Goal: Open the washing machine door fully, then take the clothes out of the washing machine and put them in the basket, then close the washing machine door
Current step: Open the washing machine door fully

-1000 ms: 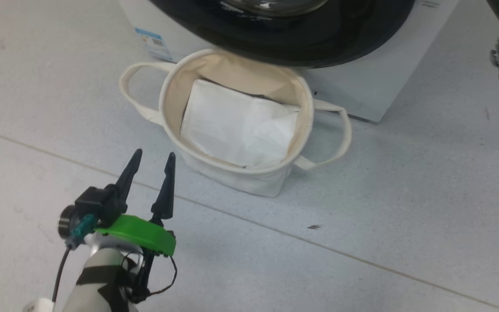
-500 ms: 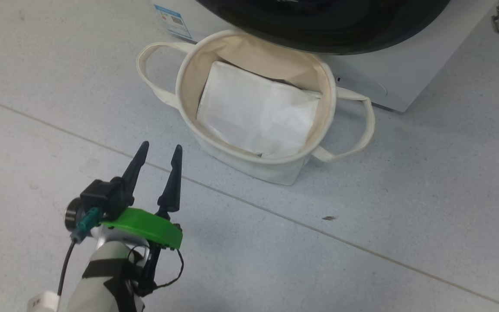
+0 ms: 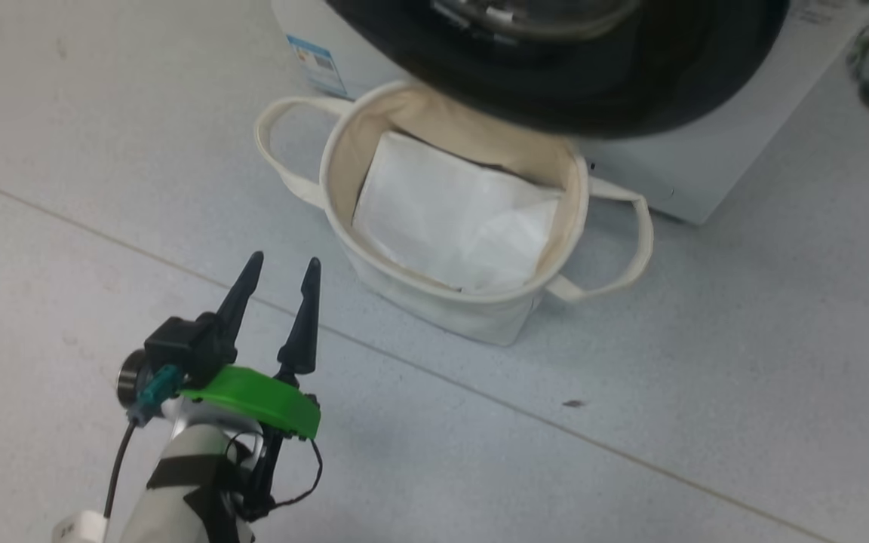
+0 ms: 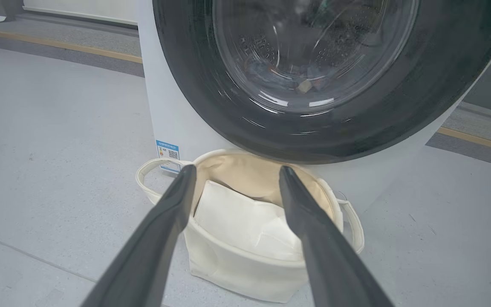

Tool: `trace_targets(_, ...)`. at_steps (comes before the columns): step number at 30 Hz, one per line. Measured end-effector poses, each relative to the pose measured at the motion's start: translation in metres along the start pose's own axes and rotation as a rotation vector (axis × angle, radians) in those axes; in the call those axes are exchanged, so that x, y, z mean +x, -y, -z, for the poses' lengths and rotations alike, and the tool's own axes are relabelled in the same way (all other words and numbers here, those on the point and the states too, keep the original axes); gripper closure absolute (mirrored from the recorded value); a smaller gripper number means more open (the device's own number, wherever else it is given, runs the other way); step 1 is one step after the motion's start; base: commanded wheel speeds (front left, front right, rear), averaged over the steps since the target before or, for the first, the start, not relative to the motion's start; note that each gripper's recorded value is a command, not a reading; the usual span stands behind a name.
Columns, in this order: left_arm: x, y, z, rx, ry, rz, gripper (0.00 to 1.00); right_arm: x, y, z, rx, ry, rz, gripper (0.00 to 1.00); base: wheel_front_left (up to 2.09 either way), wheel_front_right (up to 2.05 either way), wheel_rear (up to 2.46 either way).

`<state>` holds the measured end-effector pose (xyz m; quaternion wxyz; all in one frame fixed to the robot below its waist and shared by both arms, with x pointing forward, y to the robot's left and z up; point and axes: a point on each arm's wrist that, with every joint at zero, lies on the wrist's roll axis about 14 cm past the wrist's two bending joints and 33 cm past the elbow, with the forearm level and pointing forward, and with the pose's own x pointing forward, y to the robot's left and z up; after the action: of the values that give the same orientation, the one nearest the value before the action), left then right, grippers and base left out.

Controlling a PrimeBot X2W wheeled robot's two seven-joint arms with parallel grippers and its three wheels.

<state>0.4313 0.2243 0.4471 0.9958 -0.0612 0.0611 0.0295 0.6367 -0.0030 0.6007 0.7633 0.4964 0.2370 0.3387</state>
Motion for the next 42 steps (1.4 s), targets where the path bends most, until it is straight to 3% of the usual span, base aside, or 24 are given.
trace_targets(7, -0.026, -0.007, -0.004, -0.018, 0.012, -0.025, 0.00, -0.017, -0.023, 0.055, -0.016, -0.112, -0.040, 1.00, 0.00, 0.00, 0.00)
trace_targets(26, -0.053, -0.009, -0.018, -0.015, 0.053, -0.021, 0.00, -0.036, -0.056, 0.130, -0.083, -0.190, -0.069, 1.00, 0.00, 0.00, 0.00)
trace_targets(42, -0.070, -0.015, -0.023, -0.014, 0.072, -0.031, 0.00, -0.042, -0.100, 0.232, -0.116, -0.385, -0.186, 1.00, 0.00, 0.00, 0.00)
